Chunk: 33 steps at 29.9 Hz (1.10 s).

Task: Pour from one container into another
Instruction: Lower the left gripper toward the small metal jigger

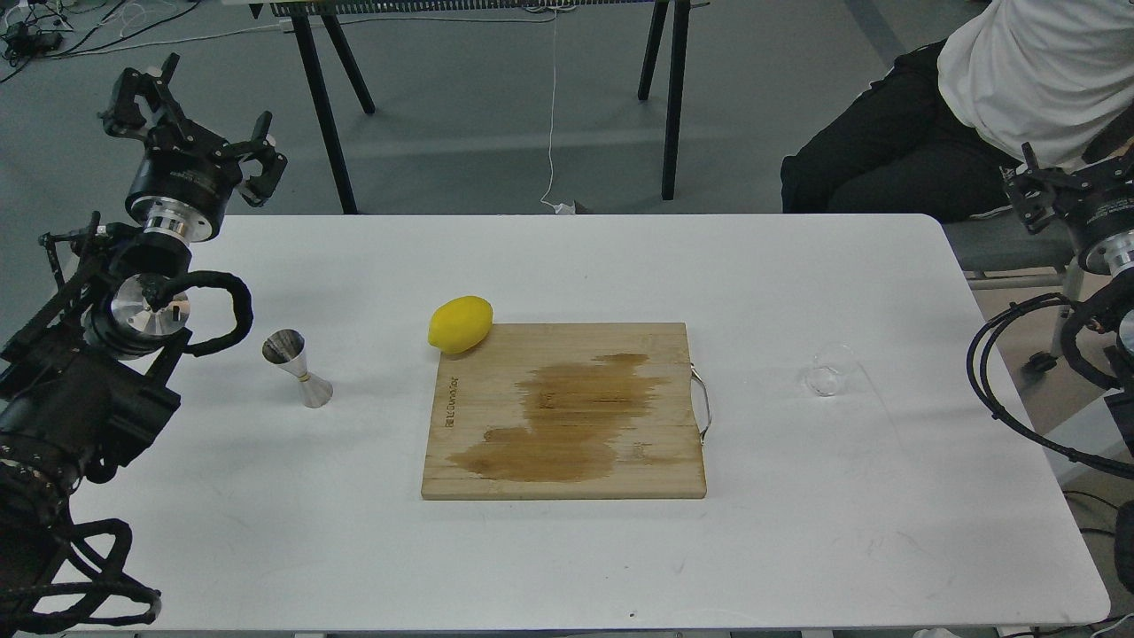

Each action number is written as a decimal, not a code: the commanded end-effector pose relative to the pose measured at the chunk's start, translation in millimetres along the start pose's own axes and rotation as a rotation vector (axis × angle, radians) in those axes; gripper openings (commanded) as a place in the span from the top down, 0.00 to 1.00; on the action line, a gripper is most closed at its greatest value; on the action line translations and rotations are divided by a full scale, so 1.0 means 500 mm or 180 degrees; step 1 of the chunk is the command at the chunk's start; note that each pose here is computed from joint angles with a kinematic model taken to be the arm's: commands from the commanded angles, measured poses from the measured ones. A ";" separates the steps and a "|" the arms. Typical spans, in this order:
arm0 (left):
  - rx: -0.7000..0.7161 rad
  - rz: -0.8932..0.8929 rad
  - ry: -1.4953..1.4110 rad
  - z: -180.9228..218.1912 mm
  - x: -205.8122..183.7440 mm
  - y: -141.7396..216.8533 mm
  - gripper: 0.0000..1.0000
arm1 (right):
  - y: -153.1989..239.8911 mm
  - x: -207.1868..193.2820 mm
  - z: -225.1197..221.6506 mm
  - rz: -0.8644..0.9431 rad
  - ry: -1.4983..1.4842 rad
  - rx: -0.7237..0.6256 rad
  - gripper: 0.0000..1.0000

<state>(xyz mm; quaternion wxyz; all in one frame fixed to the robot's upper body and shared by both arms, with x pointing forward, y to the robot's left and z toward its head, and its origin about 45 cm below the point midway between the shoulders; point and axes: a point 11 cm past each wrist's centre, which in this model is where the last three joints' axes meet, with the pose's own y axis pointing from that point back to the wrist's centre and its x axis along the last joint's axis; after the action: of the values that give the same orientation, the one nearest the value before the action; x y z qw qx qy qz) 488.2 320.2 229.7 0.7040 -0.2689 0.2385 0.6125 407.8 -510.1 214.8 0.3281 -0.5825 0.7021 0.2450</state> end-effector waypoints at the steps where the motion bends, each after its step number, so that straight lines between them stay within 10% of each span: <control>1: 0.0011 -0.0017 -0.0013 -0.004 -0.003 0.000 0.00 | 0.000 -0.002 0.012 -0.0001 -0.0031 -0.0011 0.00; 10: 0.0003 -0.0159 -0.0165 0.043 -0.001 0.015 0.00 | 0.000 -0.001 0.013 0.0002 -0.0021 0.0006 0.00; 33: 0.1711 -0.1316 -0.4006 0.011 0.048 0.439 0.02 | 0.005 0.005 0.007 0.0012 0.0000 0.0004 0.00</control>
<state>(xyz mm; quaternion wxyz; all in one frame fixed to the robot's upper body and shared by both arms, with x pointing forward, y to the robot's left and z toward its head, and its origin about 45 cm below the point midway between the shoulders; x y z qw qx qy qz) 288.4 359.7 215.2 0.8672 0.2200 -0.0576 0.4431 405.7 -508.3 209.9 0.3279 -0.5807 0.7035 0.2458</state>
